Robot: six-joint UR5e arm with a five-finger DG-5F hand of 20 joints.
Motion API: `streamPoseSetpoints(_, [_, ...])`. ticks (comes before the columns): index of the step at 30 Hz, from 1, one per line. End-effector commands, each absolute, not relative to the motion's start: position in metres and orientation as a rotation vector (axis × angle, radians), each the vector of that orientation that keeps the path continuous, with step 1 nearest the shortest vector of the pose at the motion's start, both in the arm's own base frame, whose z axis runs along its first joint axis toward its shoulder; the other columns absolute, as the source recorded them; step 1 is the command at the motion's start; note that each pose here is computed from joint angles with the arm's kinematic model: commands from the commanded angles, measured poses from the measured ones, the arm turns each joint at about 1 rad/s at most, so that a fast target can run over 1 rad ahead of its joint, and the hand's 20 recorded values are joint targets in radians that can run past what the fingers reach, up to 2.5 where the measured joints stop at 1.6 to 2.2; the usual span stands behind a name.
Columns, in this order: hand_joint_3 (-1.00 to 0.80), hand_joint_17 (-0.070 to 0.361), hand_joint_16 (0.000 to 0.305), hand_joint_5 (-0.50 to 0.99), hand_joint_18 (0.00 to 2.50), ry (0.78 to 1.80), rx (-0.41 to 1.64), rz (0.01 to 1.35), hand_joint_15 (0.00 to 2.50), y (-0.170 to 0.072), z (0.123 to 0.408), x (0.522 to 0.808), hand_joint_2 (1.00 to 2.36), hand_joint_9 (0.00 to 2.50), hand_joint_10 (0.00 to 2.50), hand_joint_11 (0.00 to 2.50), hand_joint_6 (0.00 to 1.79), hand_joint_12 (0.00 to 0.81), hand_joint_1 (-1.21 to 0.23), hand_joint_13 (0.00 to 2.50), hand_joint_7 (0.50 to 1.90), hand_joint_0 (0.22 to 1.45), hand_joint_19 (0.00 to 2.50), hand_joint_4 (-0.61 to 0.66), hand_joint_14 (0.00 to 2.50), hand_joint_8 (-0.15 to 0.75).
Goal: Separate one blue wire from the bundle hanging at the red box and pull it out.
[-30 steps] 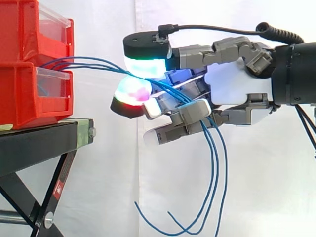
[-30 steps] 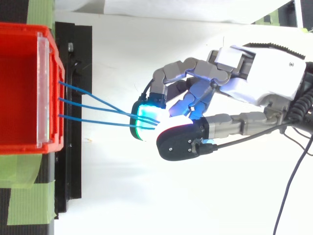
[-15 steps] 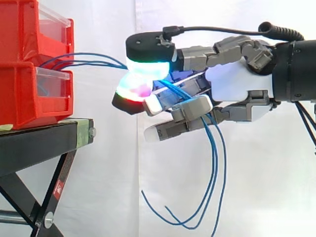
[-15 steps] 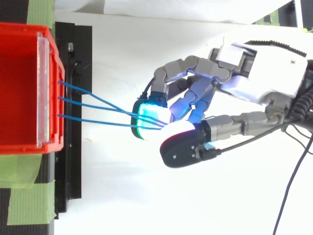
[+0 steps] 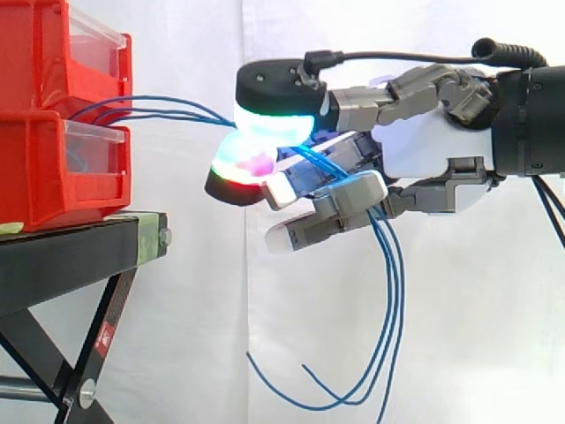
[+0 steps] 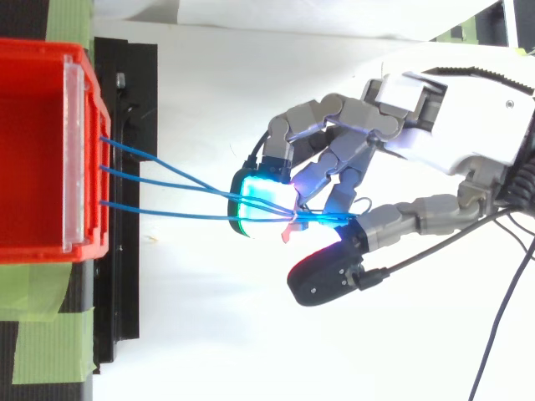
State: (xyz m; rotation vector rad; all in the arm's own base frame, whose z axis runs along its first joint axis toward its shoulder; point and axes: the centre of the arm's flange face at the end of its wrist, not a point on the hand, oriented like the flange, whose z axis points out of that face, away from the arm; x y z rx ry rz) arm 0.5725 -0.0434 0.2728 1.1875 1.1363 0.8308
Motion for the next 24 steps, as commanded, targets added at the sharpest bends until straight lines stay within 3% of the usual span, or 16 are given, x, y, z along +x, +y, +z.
streamPoseSetpoints(1, [-0.50,0.084,0.037,-0.21,0.53,1.142,1.188,0.821,1.55,-0.0452,0.2722,0.5716,1.00,1.03,0.02,0.92,0.77,0.298,-0.72,1.49,1.00,0.60,0.44,0.26,0.01,0.375])
streamPoseSetpoints(3, [-0.50,0.089,0.040,-0.20,0.54,1.146,1.182,0.813,1.54,-0.0461,0.2722,0.5716,1.00,1.06,0.02,0.91,0.75,0.306,-0.62,1.50,1.03,0.57,0.45,0.26,0.01,0.385])
streamPoseSetpoints(8, [-0.50,0.094,0.042,-0.19,0.55,1.156,1.168,0.794,1.54,-0.0470,0.2722,0.5715,1.00,1.09,0.02,0.90,0.73,0.293,-0.53,1.52,1.06,0.58,0.47,0.26,0.01,0.389])
streamPoseSetpoints(19, [-0.29,0.096,0.042,-0.20,0.58,1.161,1.162,0.787,1.56,-0.0470,0.2722,0.5715,1.02,1.07,0.02,0.92,0.77,0.288,-0.65,1.52,1.09,0.65,0.48,0.22,0.01,0.393])
streamPoseSetpoints(24, [-0.21,0.096,0.042,-0.21,0.59,1.161,1.162,0.787,1.55,-0.0470,0.2722,0.5715,1.02,1.08,0.02,0.91,0.81,0.288,-0.71,1.53,1.01,0.66,0.47,0.22,0.01,0.387])
